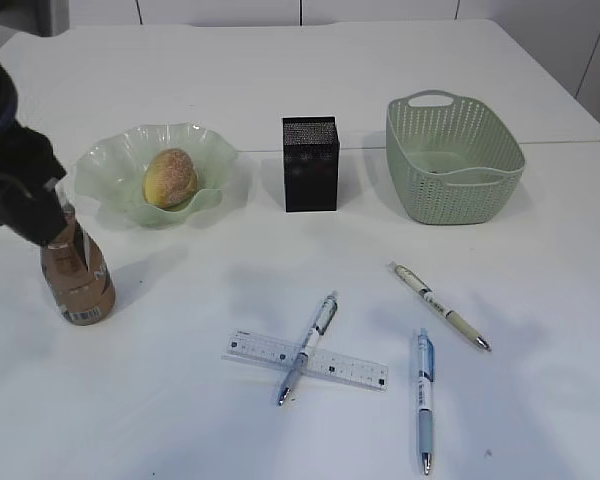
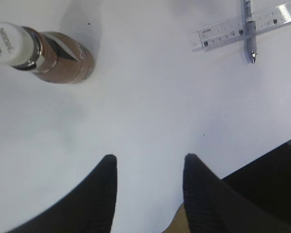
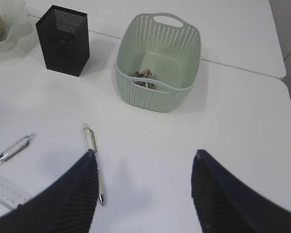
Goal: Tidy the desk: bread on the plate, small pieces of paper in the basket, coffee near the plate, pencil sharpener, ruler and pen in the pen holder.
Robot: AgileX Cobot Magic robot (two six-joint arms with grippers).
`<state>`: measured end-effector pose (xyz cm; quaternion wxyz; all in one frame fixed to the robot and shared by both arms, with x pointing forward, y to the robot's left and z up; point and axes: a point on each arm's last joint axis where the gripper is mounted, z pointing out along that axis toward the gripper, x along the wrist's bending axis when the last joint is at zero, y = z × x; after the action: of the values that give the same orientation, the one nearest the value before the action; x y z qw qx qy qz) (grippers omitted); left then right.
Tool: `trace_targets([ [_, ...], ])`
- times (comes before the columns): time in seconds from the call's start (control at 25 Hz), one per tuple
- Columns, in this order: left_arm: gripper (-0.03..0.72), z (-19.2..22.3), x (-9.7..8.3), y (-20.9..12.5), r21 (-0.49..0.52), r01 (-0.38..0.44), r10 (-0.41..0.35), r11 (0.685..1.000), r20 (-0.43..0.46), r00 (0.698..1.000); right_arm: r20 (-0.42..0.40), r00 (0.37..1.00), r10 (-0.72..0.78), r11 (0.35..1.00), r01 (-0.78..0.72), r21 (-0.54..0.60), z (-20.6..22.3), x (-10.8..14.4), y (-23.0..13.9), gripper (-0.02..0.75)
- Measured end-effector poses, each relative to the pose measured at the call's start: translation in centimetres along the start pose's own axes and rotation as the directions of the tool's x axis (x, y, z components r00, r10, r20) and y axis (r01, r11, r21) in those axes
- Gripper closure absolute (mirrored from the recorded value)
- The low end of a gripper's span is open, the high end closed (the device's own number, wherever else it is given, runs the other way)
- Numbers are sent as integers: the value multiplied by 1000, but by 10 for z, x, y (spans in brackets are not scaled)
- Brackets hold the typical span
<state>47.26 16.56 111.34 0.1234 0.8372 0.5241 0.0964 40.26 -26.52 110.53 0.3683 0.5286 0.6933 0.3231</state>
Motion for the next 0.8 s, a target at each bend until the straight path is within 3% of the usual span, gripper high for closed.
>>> trace_targets([
  [0.44, 379, -3, 3, -39, -26, 14, -14, 1000, 4, 1000, -2, 1000, -27, 1000, 27, 5, 1, 0, 0, 260],
  [0.8, 378, 20, 3, -58, -4, 24, -24, 1000, 14, 1000, -20, 994, -103, 987, 105, 122, 32, 7, -6, 260],
])
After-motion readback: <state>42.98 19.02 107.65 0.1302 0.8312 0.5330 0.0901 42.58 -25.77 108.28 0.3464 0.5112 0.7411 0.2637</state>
